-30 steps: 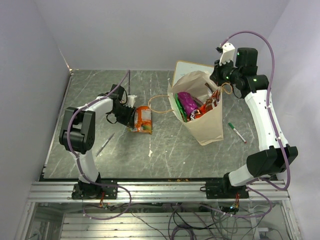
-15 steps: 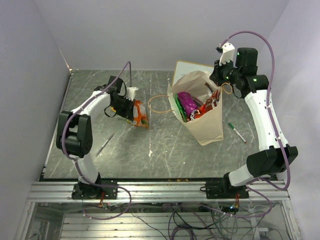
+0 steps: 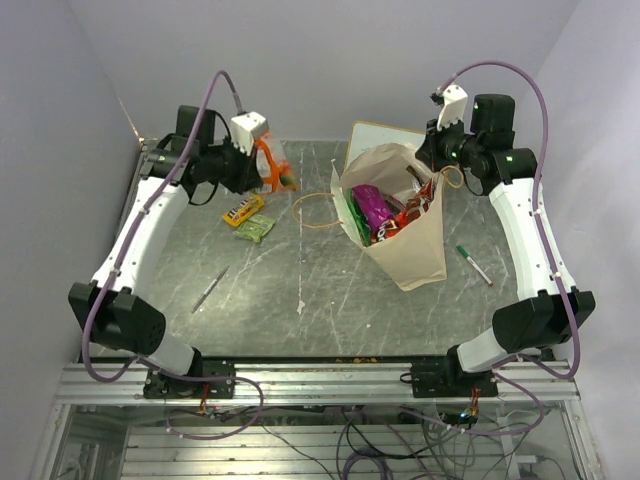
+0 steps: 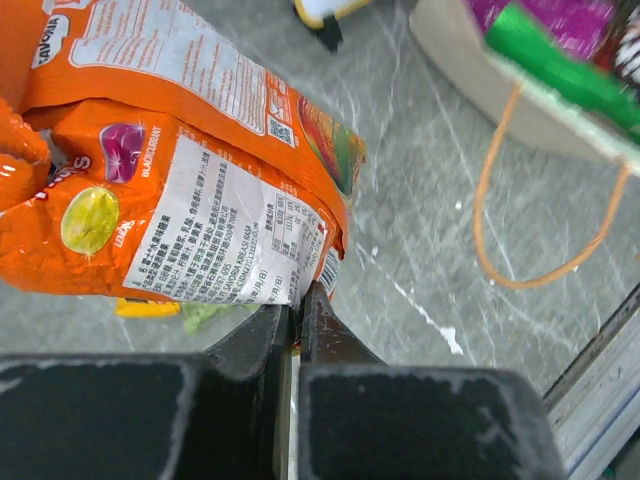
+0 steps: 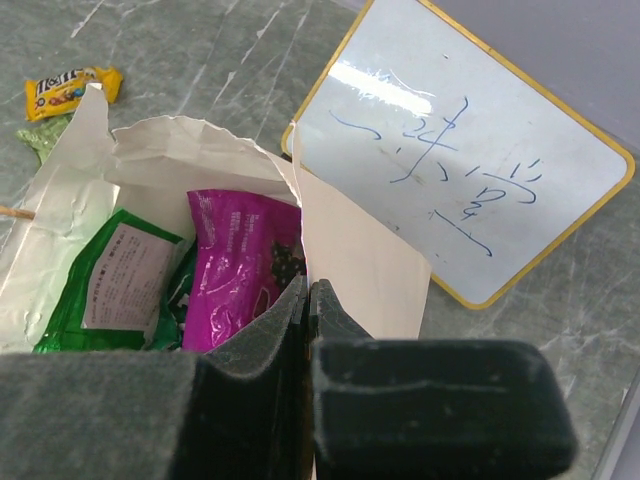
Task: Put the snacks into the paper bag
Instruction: Pick up the snack from the center of the board, then place the snack in the paper bag.
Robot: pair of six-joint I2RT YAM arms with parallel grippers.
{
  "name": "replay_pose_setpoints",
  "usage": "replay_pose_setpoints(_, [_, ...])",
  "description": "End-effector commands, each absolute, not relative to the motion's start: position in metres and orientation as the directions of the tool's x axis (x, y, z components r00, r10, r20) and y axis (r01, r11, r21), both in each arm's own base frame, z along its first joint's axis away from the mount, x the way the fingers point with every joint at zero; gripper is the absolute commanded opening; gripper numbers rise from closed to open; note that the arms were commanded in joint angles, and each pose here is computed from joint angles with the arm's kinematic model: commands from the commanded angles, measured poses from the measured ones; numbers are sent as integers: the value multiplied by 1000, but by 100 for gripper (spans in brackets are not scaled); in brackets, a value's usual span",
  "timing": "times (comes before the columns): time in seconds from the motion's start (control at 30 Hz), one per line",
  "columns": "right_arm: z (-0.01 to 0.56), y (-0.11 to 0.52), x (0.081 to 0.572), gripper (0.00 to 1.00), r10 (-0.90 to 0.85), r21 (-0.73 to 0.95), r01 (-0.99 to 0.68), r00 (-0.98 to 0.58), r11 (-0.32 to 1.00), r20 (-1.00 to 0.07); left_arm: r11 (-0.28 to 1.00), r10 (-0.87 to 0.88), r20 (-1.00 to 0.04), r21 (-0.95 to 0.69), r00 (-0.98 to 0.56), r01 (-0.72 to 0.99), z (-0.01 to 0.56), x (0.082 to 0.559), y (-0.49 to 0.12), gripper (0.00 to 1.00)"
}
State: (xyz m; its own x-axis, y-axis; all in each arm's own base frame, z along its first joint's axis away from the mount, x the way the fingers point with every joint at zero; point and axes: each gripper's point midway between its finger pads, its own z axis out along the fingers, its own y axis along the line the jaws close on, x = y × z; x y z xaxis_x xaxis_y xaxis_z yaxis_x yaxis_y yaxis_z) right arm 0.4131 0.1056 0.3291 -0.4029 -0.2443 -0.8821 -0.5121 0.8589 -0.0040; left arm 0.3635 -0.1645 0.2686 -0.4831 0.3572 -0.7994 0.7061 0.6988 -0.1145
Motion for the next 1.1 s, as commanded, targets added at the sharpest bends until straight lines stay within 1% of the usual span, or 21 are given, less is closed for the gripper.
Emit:
replay_pose_setpoints(0.0, [336, 111, 415, 0, -230, 12, -532, -388, 847, -893, 707, 263, -912, -39, -315, 706, 354, 369, -169, 7])
replay_pose_setpoints(0.1, [336, 112, 415, 0, -229, 17, -535, -389, 845, -893, 693, 219, -949, -11, -225, 721, 394, 366, -181, 7])
replay_pose_setpoints(0.2, [339, 113, 414, 0, -226, 20, -541, -384, 841, -895, 657, 192, -968, 3, -163, 754, 421, 359, -204, 7])
replay_pose_setpoints(0.4, [342, 116, 412, 0, -221, 27, -553, -376, 833, -900, 551, 187, -979, 35, -82, 834, 436, 335, -266, 7])
replay_pose_setpoints(0.67, [348, 115, 405, 0, -222, 15, -552, -360, 834, -906, 409, 225, -970, 9, -91, 912, 413, 308, -341, 7])
replay_pose_setpoints(0.93, [348, 116, 403, 0, -219, 22, -558, -361, 829, -907, 379, 308, -942, -7, -134, 925, 368, 312, -378, 7])
replay_pose_setpoints(1.07, [348, 116, 403, 0, -218, 23, -559, -362, 829, -906, 335, 342, -927, -31, -153, 942, 347, 308, -397, 7])
